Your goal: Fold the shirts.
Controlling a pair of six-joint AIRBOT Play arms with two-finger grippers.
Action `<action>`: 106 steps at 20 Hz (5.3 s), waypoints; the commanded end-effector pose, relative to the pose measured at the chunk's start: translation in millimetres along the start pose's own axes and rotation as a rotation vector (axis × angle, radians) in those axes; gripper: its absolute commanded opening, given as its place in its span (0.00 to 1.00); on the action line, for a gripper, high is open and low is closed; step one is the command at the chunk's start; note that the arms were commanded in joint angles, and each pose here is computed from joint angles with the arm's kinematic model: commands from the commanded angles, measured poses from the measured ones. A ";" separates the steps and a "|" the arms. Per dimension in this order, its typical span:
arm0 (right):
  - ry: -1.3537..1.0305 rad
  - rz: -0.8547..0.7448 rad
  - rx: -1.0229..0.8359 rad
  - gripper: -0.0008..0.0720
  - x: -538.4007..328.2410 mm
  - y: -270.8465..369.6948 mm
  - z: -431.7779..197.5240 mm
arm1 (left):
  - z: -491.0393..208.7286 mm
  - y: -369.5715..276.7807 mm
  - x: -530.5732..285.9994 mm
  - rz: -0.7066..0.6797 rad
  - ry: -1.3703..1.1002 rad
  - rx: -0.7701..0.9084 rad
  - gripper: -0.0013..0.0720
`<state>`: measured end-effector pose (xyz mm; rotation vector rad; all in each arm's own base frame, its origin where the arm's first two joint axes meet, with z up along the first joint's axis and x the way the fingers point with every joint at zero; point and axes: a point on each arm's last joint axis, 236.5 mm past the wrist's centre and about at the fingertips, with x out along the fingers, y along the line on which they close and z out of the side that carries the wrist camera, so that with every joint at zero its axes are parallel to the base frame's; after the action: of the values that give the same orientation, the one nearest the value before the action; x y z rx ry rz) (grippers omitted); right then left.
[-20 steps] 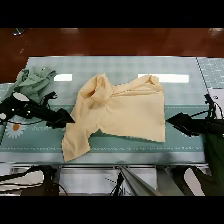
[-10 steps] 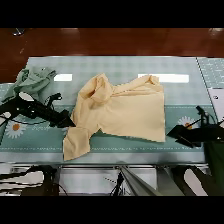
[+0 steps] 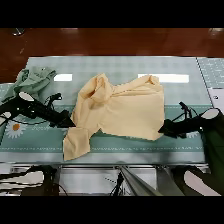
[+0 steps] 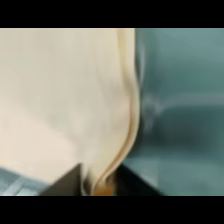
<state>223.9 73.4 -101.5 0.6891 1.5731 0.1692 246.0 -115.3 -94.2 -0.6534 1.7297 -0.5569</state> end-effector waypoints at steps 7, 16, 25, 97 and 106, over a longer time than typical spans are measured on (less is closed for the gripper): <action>-0.319 0.207 -0.512 0.03 -144.2 196.8 96.3 | 80.9 -175.5 -137.1 -0.323 -0.553 0.373 0.07; -1.383 0.129 -0.973 0.03 -535.6 344.0 -52.9 | -143.1 -445.3 -465.0 -0.098 -1.666 1.195 0.07; -1.588 -0.169 -0.751 0.03 -556.6 220.5 -183.4 | -286.8 -383.5 -432.3 0.425 -1.772 1.077 0.07; -0.389 -0.227 0.119 0.87 -115.0 -61.0 37.6 | 62.6 36.8 -58.6 -0.071 -0.454 -0.217 0.07; -0.173 0.100 0.170 0.87 -59.1 -34.2 45.0 | 58.6 33.3 -56.6 -0.083 -0.434 -0.214 0.07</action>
<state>251.9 -3.1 -67.1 0.8002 1.3808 -0.0049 310.0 -53.2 -91.6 -0.9263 1.3624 -0.2546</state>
